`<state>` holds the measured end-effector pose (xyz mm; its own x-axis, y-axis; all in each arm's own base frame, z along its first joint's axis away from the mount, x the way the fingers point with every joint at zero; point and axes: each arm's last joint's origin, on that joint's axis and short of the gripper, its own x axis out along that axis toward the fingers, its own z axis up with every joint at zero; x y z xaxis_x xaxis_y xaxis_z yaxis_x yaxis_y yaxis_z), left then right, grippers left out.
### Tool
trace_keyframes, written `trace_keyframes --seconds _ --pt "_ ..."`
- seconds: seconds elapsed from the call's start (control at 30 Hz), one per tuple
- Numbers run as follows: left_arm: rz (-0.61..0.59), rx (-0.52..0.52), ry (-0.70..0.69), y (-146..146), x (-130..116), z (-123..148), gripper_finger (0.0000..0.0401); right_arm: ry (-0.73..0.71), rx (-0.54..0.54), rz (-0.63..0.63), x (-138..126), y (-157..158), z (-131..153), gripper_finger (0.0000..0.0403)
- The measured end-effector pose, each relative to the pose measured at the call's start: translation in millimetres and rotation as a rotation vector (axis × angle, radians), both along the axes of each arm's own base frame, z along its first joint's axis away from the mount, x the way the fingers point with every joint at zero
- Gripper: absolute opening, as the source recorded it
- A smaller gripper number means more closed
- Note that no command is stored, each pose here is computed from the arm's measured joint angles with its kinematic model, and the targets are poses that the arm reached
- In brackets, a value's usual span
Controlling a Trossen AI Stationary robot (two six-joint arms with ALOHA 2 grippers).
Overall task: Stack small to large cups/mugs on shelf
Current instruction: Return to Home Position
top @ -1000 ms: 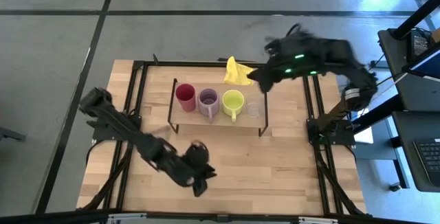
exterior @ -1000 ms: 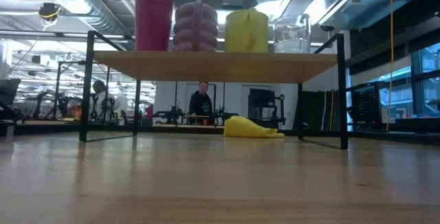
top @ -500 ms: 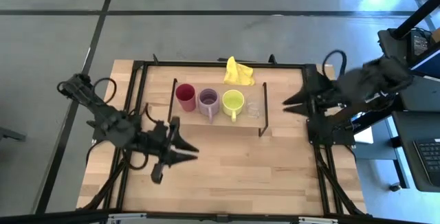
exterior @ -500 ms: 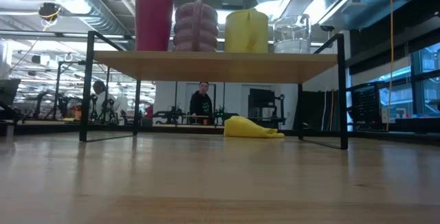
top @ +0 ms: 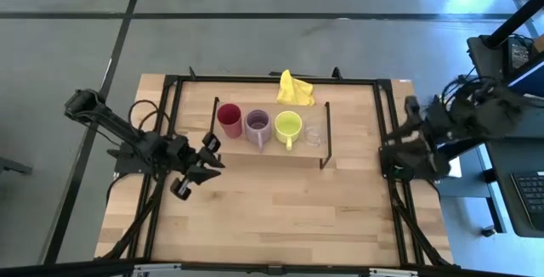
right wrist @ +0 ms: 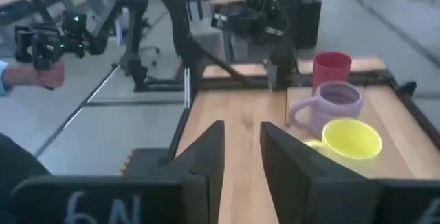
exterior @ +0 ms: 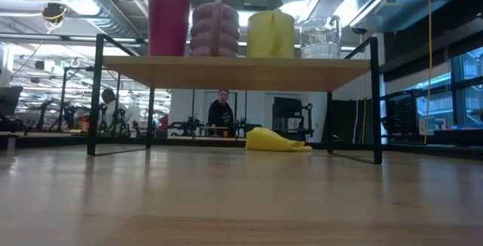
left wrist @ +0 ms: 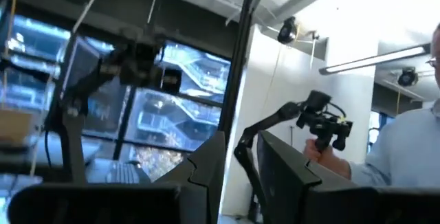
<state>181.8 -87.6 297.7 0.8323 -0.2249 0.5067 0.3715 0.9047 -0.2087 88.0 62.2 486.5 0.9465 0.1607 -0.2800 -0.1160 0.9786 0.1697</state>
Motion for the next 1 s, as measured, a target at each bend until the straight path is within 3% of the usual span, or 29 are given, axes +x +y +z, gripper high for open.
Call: trace_keyframes --seconds 0.13,0.43,0.57,0.7,0.77,0.83,0.9,1.0 --pt "0.047 0.062 -0.014 8.9 -20.4 -12.6 0.0082 -0.116 0.014 -0.012 -8.6 -8.2 -33.2 0.0096" --pt "0.203 -0.028 -0.058 54.1 -88.5 -69.7 0.0082 -0.284 0.199 -0.107 -39.6 -40.9 -103.4 0.0096" --pt "0.269 -0.023 0.121 63.3 -96.6 -79.4 0.0082 -0.328 0.231 -0.114 -53.5 -54.6 -127.4 0.0096" --pt "0.279 -0.009 0.389 70.9 -105.8 -69.8 0.0082 -0.372 0.27 -0.107 -65.4 -65.8 -147.3 0.0096" --pt "0.255 -0.008 0.489 75.1 -117.1 -52.4 0.0082 -0.4 0.246 -0.107 -67.6 -68.1 -158.8 0.0096" --pt "0.318 -0.024 0.568 81.7 -129.4 -41.2 0.0082 -0.445 0.189 -0.11 -69.5 -70.0 -168.8 0.0096" --pt "0.337 -0.011 0.609 87.1 -143.3 -31.4 0.0082 -0.461 0.123 -0.183 -64.6 -67.5 -174.0 0.0096" --pt "0.384 -0.034 0.565 93.7 -158.3 -11.2 0.0082 -0.434 0.057 -0.251 -55.8 -61.1 -188.4 0.0096"
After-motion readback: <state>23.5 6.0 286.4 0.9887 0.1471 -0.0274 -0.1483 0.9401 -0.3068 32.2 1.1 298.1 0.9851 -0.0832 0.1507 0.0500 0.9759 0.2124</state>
